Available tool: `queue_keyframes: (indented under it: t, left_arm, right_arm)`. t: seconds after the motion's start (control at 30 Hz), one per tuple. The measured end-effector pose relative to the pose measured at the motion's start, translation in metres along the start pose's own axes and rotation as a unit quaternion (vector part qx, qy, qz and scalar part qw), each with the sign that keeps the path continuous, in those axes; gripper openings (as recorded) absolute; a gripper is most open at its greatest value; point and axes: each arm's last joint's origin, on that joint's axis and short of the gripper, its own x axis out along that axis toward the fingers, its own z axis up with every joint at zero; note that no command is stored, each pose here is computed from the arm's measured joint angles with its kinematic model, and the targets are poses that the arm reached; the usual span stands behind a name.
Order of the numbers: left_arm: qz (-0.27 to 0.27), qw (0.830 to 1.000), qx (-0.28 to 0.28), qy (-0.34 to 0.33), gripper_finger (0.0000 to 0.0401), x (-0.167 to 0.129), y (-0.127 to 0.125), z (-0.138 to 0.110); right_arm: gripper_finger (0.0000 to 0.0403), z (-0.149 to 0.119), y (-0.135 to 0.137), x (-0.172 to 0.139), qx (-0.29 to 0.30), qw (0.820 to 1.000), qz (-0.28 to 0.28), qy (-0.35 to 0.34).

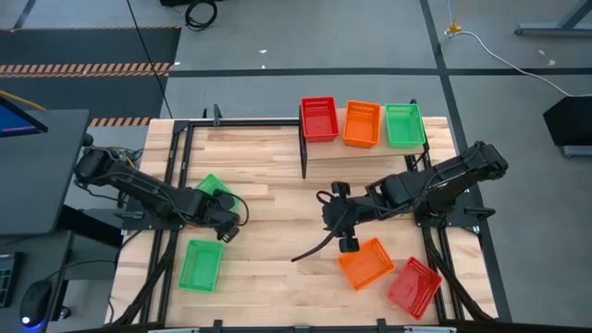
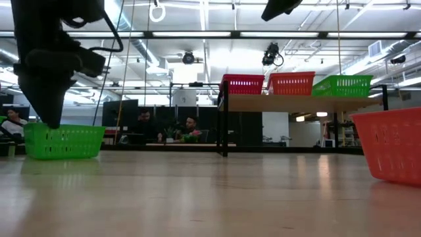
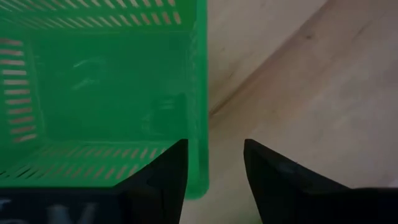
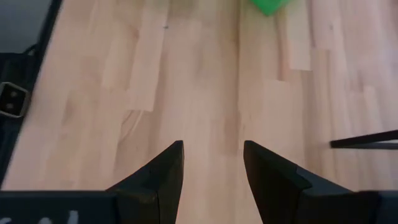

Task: Stack baskets on shelf by color
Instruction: Stack the top green bin on top of the green bin on the shelf

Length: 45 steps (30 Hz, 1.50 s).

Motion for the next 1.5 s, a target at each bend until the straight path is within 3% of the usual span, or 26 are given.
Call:
queue_keyframes:
  t: [0.3, 0.47, 0.6, 0.87, 1.5]
  left_arm:
    - [0.044, 0.997, 0.062, 0.018, 0.0139, 0.033, -0.015, 0.003]
    - [0.024, 0.996, 0.061, -0.055, 0.0074, 0.039, -0.023, 0.019]
    - [-0.036, 0.99, 0.068, -0.118, 0.0012, 0.038, -0.034, 0.035]
    - [-0.167, 0.948, 0.122, -0.24, 0.0006, 0.023, -0.064, 0.053]
    - [-0.184, 0.929, 0.211, -0.243, 0.0005, 0.022, -0.067, 0.053]
  right_arm:
    - [0.0174, -0.018, -0.001, 0.026, -0.037, 0.999, -0.009, 0.005]
    - [0.0174, -0.019, -0.005, 0.025, -0.032, 0.999, -0.013, 0.006]
    - [0.0174, -0.016, -0.005, 0.025, -0.036, 0.999, -0.011, -0.006]
    - [0.0174, -0.018, -0.004, 0.025, -0.028, 1.0, -0.006, 0.003]
    - [0.0174, -0.009, -0.016, 0.027, -0.035, 0.999, -0.015, -0.033]
